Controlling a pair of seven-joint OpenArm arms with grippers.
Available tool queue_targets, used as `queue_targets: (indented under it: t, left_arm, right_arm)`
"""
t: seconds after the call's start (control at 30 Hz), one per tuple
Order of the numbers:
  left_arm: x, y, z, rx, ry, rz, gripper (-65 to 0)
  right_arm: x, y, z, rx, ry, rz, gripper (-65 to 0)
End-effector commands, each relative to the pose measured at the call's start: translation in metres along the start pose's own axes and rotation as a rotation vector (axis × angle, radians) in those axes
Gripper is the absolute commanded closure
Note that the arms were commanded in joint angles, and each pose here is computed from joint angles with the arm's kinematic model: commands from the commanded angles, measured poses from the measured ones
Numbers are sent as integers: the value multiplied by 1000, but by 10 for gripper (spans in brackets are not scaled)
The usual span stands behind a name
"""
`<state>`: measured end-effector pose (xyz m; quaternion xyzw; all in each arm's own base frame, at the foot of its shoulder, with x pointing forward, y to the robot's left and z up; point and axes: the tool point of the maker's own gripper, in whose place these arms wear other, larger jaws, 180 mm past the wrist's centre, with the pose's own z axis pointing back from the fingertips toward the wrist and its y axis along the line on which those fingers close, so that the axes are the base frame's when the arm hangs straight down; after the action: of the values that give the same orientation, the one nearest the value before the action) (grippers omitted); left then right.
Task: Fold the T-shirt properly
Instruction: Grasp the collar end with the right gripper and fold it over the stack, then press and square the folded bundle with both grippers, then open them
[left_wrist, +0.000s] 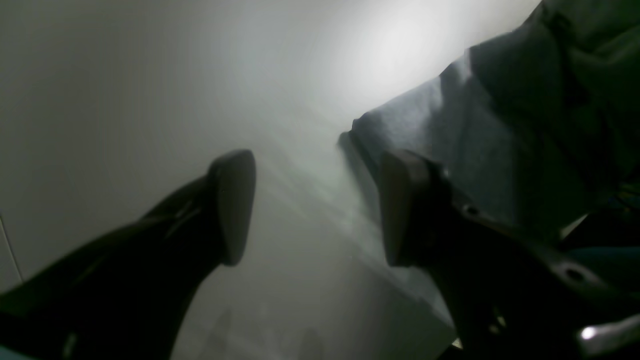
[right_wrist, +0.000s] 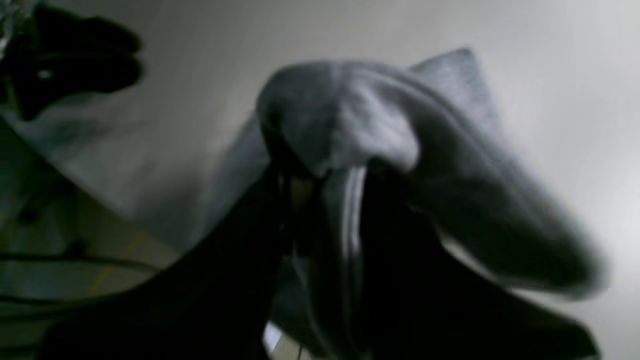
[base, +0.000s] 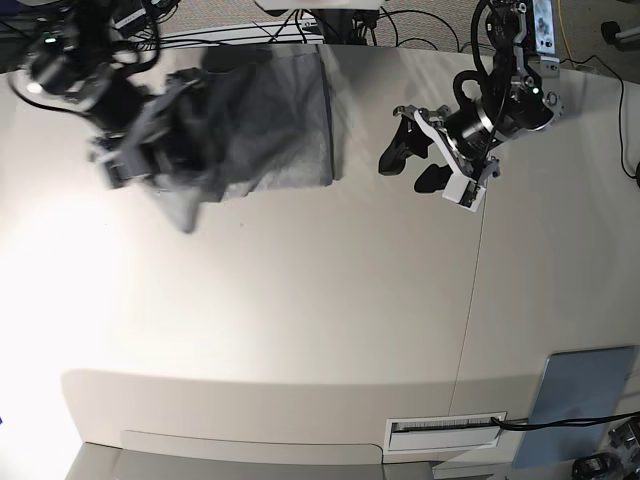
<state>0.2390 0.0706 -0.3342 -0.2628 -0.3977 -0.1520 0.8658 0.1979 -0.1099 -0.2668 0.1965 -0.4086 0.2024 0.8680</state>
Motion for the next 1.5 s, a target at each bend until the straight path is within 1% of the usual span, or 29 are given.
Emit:
queue_targets:
  t: [0.0, 0.1, 0.23, 0.37, 0.43, 0.5, 0.57, 0.6, 0.63, 0.77, 0.83, 0.9, 0.97, 1.03, 1.13, 1.17, 1.2, 1.23, 1.33, 1.4, 1.47]
  left_arm:
    - [8, -2, 3, -3, -28, -19, -384]
    - [3, 1, 3, 14, -11, -28, -384]
    - [3, 1, 4, 14, -14, -28, -384]
    - [3, 1, 4, 14, -14, -28, -384]
    - [3, 1, 4, 14, -13, -28, -384]
    - [3, 1, 4, 15, -14, -28, -384]
    - [3, 1, 4, 15, -14, -29, -384]
    - [3, 1, 4, 15, -14, -28, -384]
    - [3, 2, 4, 15, -13, -29, -384]
    - [1, 5, 4, 34, 0, -44, -384]
    - [0, 6, 4, 41, 6, -50, -384]
    - [0, 6, 4, 41, 6, -50, -384]
    - [0, 6, 4, 41, 5, -49, -384]
    - [0, 6, 4, 41, 6, -50, -384]
    - [2, 3, 4, 22, -6, -35, -380]
    - [4, -1, 4, 1, -17, -20, -359]
    - [6, -8, 4, -38, -28, -14, -317]
    - [7, -18, 5, -91, -36, -20, -255]
    - [5, -54, 10, -290, -29, -44, -4]
    - [-3, -76, 11, -385, -1, -42, 0]
    - [-15, -95, 9, -443, 41, -44, 0]
  right_arm:
    - [2, 12, -5, 28, -7, 9, 0]
    - [-10, 41, -23, 79, 53, 55, 0]
    - [-24, 64, -36, 90, 113, 111, 0]
    - [-28, 64, -41, 46, 134, 143, 0]
    - [-27, 65, -41, 46, 130, 145, -3]
    - [-24, 69, -41, 69, 115, 130, -108]
    - [-21, 78, -41, 118, 92, 101, -221]
    - [-18, 84, -40, 152, 80, 80, -256]
    - [-16, 91, -39, 187, 68, 59, -266]
    - [-12, 113, -34, 312, 50, -1, -266]
    - [-10, 118, -32, 343, 41, -18, -266]
    - [-9, 118, -32, 343, 39, -19, -266]
    - [-8, 113, -32, 325, 35, -19, -266]
    - [-6, 100, -32, 281, 22, -22, -266]
    - [0, 68, -28, 173, -7, -27, -265]
    - [1, 54, -26, 123, -15, -25, -263]
    - [3, 40, -23, 68, -26, -21, -256]
    - [4, 25, -20, 9, -31, -11, -235]
    - [6, -11, -11, -145, -37, 35, -92]
    - [7, -25, -8, -198, -44, 68, -9]
    - [5, -38, -10, -236, -38, 102, 0]
